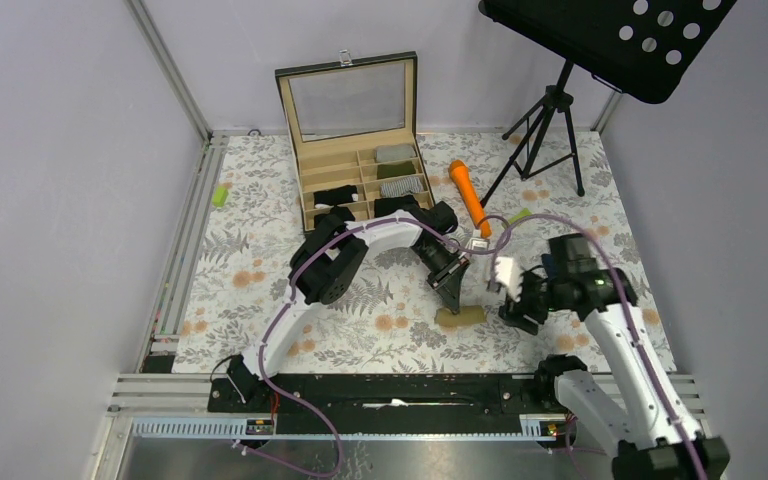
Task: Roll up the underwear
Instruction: Roll the underwear to the center of the board.
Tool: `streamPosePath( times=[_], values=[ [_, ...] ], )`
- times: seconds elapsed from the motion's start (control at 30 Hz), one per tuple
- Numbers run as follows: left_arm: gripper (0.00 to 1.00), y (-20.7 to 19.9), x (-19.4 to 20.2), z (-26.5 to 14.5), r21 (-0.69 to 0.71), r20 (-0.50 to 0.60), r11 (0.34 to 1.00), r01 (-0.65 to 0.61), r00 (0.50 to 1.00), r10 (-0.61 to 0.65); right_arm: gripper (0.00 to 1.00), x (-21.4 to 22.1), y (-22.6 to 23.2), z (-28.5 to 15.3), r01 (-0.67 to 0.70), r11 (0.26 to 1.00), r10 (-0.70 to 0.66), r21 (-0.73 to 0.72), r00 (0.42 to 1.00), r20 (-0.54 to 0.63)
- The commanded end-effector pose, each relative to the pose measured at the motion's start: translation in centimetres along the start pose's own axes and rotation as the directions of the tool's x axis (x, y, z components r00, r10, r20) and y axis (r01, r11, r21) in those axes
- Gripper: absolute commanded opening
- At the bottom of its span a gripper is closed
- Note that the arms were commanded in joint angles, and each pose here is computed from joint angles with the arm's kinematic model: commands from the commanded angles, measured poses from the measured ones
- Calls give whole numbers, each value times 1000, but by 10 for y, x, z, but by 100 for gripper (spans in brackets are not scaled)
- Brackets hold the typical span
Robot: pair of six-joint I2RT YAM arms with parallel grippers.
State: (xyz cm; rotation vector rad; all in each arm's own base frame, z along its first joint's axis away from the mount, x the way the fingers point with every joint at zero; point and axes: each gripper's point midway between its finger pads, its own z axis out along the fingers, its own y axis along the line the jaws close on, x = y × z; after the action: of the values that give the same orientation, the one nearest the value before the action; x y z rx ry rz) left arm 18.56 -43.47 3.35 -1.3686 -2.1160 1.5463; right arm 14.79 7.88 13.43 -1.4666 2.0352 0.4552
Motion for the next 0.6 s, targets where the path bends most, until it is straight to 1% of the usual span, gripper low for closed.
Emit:
streamPosePath(
  times=[0.0,0.1,0.23,0.43,0.57],
  values=[
    [0,44,45,13,-114,-102,990,87,990,-99,67,-13,-8,43,291,955,-293,-55,956,-22],
    [0,46,45,13,-119,-103,989,87,990,-100,70,-25,-6,70,361,930,-363,-71,932,-10],
    [0,46,44,14,-115,-101,989,88,990,-100,74,-26,-3,97,446,889,-451,-101,892,-25],
    [0,45,43,15,-106,-98,990,91,990,-102,72,-10,6,121,501,854,-511,-142,858,-44],
    [0,44,43,14,-105,-97,990,96,990,-107,70,10,12,134,533,826,-553,-185,830,-77]
  ],
)
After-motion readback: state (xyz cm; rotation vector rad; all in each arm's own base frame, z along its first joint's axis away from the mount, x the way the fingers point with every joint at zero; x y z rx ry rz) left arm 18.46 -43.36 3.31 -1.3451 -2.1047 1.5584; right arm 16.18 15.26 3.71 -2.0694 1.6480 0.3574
